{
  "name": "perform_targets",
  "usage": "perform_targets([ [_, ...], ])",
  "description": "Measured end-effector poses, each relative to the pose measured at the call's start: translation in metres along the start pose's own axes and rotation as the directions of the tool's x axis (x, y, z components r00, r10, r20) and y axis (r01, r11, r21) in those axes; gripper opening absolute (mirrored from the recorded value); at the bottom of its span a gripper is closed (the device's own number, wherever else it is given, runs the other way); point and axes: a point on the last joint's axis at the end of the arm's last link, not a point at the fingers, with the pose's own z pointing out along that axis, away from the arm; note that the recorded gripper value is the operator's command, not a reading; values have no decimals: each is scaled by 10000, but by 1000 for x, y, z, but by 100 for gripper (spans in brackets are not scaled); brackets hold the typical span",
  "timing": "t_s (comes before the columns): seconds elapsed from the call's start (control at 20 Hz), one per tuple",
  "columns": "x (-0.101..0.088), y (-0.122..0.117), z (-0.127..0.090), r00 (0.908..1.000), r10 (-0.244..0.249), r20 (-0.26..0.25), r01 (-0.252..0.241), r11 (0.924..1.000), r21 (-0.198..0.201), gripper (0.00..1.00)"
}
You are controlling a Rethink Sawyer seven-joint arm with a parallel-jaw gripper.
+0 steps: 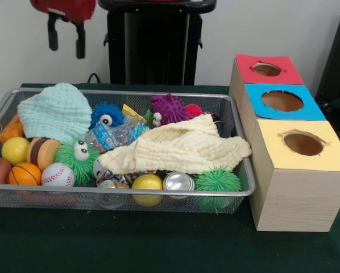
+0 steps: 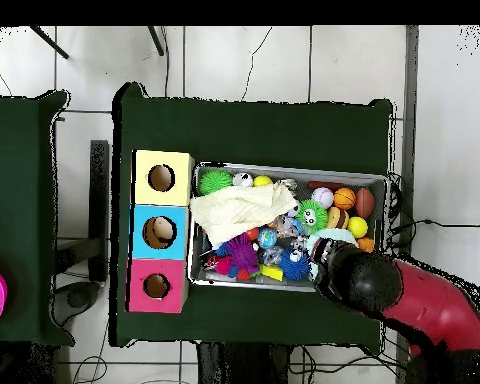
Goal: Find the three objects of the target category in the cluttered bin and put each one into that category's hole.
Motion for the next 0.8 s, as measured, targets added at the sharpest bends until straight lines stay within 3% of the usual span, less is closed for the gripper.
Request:
perform_targets([
  [0.45,14,81,19,9909,-1327,241,1330,9910,-124,100],
  [0.8,29,122,27,9857,-1686,-57,1684,9853,-280,100],
])
